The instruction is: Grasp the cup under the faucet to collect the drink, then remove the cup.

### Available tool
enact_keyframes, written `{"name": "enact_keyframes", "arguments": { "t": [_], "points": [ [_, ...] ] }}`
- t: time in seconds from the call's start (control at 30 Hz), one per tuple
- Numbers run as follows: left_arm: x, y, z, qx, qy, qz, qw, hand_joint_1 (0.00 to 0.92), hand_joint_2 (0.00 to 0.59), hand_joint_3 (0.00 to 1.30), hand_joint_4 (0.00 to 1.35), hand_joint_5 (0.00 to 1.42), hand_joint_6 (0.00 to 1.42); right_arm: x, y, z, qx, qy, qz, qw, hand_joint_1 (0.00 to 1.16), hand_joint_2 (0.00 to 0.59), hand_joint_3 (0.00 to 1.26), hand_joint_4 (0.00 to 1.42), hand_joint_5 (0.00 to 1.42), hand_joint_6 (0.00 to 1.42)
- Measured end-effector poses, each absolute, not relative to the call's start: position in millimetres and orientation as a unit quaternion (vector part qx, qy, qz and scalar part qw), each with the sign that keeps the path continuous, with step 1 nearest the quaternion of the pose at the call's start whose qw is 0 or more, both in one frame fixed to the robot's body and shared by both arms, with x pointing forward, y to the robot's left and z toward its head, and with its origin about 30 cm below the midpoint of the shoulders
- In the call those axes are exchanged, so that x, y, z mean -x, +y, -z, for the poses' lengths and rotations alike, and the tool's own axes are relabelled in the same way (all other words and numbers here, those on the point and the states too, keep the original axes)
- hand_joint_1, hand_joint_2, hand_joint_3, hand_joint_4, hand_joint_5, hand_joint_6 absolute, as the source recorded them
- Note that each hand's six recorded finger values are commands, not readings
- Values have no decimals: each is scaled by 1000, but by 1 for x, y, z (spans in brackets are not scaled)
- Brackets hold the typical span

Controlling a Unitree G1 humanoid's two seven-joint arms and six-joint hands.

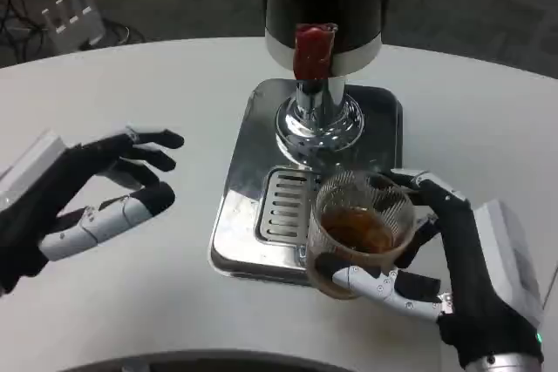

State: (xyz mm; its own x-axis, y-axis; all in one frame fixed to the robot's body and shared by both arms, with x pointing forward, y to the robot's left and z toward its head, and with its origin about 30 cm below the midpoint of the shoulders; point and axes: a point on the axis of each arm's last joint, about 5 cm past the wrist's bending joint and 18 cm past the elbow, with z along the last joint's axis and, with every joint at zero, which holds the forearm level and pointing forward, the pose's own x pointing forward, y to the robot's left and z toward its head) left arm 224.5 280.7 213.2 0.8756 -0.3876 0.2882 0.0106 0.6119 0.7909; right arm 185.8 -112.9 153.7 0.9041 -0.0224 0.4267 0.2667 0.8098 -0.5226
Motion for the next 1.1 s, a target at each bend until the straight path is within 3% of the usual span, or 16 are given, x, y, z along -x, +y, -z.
{"name": "enact_keyframes", "arguments": {
  "t": [1.1],
  "points": [
    [-215,249,-204,-500,-208,189,819,0,100,230,155,202,302,-172,-130,-166,334,-215,7,918,981,106,941,966,992,573]
  ]
}}
